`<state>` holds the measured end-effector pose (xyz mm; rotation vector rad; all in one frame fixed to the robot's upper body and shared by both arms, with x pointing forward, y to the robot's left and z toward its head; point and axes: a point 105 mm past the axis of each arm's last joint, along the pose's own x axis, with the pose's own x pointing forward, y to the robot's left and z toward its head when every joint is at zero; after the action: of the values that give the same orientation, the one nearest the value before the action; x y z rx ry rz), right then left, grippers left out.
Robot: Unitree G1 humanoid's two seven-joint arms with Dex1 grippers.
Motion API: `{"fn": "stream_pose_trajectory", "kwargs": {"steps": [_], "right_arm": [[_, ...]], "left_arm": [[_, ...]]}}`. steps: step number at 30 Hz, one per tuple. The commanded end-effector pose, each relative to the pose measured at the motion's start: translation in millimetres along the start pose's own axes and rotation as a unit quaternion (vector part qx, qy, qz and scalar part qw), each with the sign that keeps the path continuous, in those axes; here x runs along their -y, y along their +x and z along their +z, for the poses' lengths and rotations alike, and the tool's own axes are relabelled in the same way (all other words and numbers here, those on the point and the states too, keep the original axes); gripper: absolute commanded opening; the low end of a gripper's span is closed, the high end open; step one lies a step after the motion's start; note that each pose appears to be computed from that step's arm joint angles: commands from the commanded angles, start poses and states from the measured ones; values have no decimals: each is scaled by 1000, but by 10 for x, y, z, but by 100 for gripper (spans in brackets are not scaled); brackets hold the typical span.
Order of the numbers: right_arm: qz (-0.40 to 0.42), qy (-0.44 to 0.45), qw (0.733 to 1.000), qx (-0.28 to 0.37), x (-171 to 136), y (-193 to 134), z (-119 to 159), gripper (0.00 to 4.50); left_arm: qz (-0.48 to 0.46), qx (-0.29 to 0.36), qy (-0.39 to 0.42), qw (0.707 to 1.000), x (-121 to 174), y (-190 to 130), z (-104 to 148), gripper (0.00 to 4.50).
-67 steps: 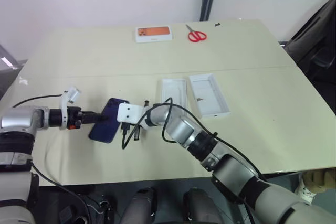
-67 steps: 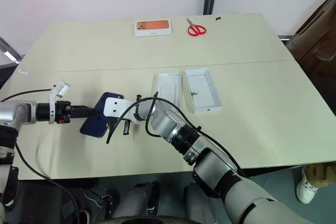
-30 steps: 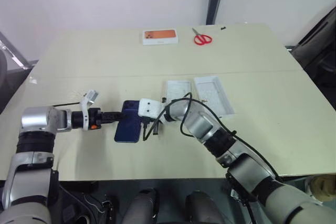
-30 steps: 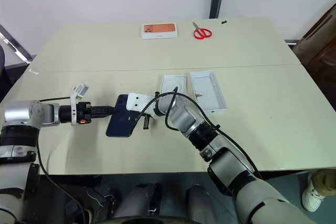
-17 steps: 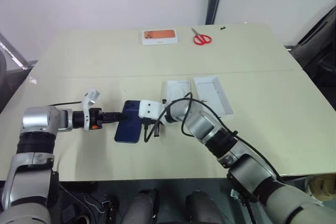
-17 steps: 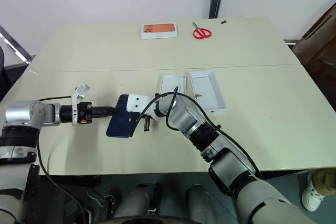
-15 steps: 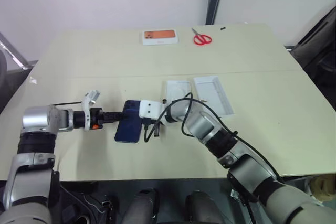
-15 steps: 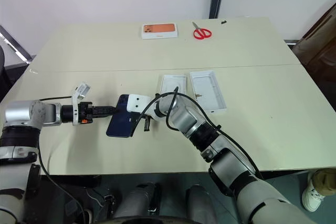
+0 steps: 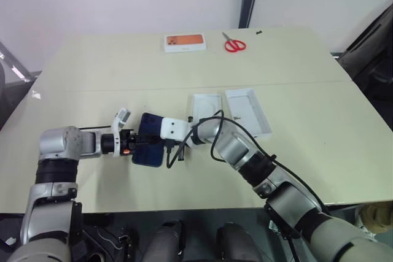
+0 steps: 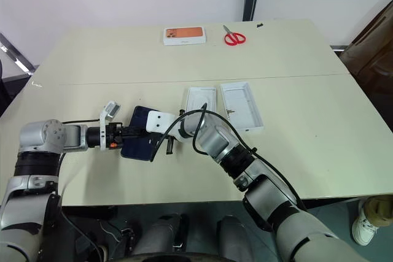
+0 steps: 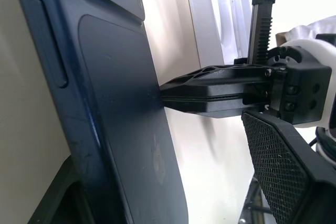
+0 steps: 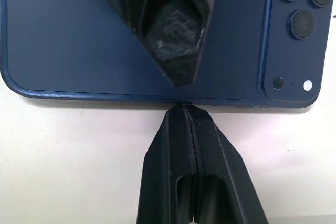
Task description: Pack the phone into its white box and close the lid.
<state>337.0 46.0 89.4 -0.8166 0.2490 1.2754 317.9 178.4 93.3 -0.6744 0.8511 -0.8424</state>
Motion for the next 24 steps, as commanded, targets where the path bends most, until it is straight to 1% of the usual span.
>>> {"fn": "stream_pose_trajectory", "kwargs": {"steps": [1,4,11,14,16,17,24], "right_arm": [[-2,-11,1000,-1,-6,4,3,2],[-1,-9,1000,-1,-7,2,0,0],[0,-13,1000,0,-20,9,1,0],[1,-13,1000,-1,-25,9,-1,0],[1,-12,1000,-1,-31,10,-5,0],[2,-13,1000,-2,-35,12,-8,0],[2,-14,1000,-3,-39,15,-18,0]], "left_arm": [[37,18,-13,999,-149,-127,24,353],[31,19,-22,999,-163,-135,-3,267],[15,20,-42,999,-191,-168,-71,267],[11,24,-53,998,-217,-192,-90,176],[8,23,-55,998,-218,-204,-105,74],[9,22,-54,998,-226,-211,-114,30],[15,23,-61,998,-268,-279,-140,30]]}}
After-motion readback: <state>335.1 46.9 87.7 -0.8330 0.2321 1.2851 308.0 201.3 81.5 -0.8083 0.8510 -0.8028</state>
